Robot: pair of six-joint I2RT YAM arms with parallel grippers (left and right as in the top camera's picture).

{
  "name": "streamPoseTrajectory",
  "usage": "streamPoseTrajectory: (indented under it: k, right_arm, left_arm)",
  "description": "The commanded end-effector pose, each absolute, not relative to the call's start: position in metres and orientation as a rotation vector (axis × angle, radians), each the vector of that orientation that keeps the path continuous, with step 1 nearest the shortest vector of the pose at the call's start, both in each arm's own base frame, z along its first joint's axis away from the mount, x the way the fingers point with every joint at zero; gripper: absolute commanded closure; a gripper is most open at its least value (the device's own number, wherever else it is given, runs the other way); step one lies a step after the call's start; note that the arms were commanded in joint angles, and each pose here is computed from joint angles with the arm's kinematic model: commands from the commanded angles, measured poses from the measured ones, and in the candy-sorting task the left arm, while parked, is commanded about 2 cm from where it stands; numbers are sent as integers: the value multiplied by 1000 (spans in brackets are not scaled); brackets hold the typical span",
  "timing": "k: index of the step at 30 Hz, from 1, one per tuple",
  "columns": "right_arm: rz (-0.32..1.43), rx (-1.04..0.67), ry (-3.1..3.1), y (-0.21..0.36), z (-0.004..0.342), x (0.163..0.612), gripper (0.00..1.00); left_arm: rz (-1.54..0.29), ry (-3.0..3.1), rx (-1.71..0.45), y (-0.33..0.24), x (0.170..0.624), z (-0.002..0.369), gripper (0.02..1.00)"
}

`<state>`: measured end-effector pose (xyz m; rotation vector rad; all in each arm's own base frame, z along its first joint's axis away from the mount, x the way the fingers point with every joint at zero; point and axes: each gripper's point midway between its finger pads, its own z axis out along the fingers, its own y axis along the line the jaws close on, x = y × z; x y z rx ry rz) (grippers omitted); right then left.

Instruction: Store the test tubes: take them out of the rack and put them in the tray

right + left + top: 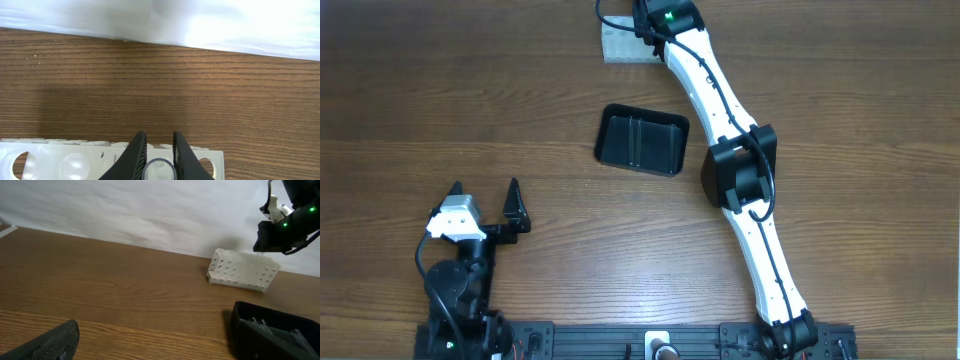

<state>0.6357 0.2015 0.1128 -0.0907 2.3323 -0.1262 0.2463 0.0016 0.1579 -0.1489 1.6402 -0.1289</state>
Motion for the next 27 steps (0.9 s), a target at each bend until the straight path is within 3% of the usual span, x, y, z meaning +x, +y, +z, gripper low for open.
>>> streamPoseTrajectory:
  k: [1,10,27]
  right_arm:
    - [-108,-94,2320,208,125,632,901]
    - [-86,-82,2275,208,158,631,917]
    - [-31,-63,2168,204,257,606,936]
  left_arm:
    - [-129,1642,-122,-1,246,157,20]
    - [-128,1642,-121,-1,246,157,23]
    - [-129,1642,-122,-1,246,157,20]
